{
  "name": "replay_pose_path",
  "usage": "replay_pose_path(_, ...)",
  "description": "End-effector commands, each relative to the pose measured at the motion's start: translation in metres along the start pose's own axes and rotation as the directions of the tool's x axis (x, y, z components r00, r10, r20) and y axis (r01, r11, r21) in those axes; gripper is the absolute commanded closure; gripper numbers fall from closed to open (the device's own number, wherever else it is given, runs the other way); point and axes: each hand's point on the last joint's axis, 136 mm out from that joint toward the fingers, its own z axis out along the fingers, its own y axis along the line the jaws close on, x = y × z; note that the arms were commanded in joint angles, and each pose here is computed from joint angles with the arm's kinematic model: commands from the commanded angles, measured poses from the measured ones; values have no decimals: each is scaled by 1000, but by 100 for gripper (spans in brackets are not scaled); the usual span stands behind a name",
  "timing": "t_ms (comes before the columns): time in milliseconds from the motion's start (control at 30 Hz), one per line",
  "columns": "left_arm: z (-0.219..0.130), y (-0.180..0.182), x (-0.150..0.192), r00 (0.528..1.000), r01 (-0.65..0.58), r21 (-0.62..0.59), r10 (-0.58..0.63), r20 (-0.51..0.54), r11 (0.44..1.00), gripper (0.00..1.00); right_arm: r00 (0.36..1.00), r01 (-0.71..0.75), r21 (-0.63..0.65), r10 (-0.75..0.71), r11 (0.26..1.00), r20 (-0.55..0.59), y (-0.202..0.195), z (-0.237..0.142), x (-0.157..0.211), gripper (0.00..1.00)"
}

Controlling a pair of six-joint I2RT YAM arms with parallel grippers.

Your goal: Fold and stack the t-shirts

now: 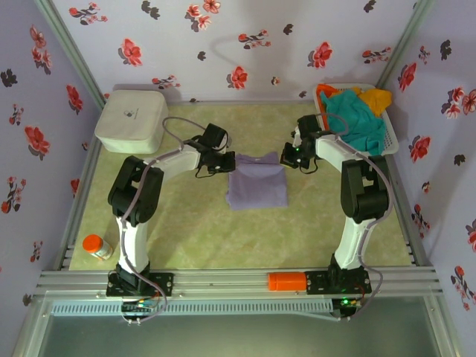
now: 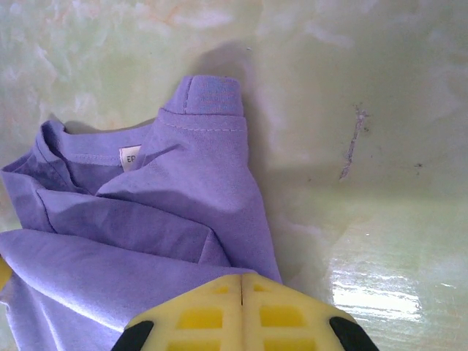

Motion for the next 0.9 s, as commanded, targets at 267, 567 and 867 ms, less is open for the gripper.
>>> replay_pose_path(267,-74,-30,10,997,-24,69,19,69,997,100,997,13,-13,-12,1000,81,25,-67,27,100)
replay_pose_path(567,-123,-56,49,992,-38,103,25,128,994,100,990,20,-25,-17,999,137,29,-120,75,100)
replay_pose_path(867,-142,-59,63,992,-12,94,0,126,996,100,982,24,-25,-19,999,187,35,-150,79,100)
